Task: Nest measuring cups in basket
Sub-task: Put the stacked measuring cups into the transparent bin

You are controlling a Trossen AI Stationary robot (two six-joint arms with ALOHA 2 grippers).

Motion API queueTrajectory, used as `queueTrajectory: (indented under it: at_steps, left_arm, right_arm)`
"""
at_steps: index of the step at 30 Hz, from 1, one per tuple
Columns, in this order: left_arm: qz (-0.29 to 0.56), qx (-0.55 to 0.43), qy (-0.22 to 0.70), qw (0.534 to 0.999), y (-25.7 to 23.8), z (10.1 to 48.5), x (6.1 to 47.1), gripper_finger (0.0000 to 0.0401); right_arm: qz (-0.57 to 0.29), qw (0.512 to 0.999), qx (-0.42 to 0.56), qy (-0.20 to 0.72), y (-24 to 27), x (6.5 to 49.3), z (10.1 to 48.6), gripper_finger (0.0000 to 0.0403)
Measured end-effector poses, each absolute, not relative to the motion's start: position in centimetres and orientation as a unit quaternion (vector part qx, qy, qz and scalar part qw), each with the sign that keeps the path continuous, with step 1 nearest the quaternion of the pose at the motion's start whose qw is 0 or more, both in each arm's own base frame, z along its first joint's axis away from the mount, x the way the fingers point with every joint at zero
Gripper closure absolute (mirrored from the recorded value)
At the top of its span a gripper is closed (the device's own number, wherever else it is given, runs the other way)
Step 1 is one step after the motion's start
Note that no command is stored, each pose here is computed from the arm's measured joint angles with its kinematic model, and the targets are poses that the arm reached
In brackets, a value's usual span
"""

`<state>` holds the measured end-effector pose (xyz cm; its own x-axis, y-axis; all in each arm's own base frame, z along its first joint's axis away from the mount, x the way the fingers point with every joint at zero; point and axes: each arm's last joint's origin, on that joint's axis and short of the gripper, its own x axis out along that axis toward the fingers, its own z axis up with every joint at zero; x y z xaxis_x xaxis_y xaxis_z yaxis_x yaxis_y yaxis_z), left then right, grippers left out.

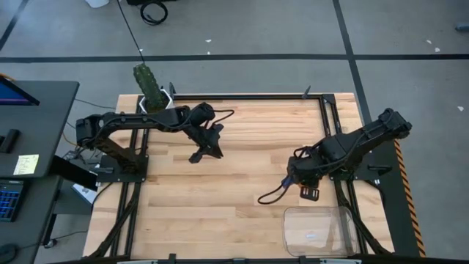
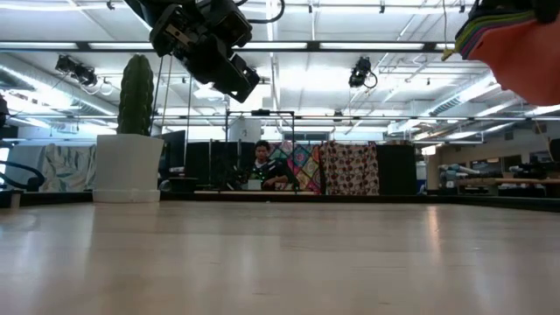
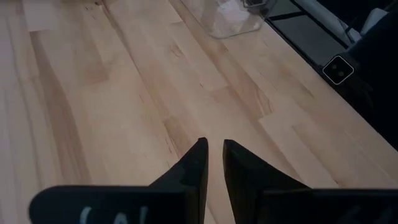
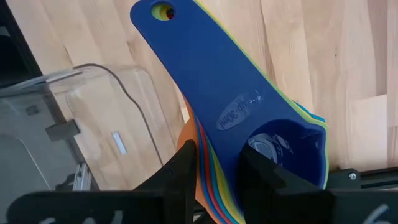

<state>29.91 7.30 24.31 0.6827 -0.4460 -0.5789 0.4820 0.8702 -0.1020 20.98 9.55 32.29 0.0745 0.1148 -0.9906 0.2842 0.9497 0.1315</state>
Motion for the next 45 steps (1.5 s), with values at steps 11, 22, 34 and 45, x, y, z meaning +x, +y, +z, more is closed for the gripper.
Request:
queueTrajectory:
  at_steps: [11,22,34,45]
  left_arm:
    - [-0.247,0.019,0.304,0.92,7.3,24.4,30.0,0.0349]
    - [-0.246,0.025,0.295,0.923,7.4,24.6,30.2,0.0349]
    - [-0.243,0.04,0.273,0.93,7.5,24.9,30.5,0.0349]
    - [-0.236,0.041,0.259,0.936,7.6,25.2,30.7,0.0349]
  right_arm:
    - [-0.051,0.701,0.176,0.689,10.1,20.7,32.3,0.0311]
    - [-0.038,0.676,0.227,0.7,13.4,19.3,32.4,0.0311]
    - [-0.043,0.667,0.304,0.679,17.4,17.8,32.7,0.0311]
    - [-0.073,0.645,0.294,0.702,21.2,17.9,30.1,0.0311]
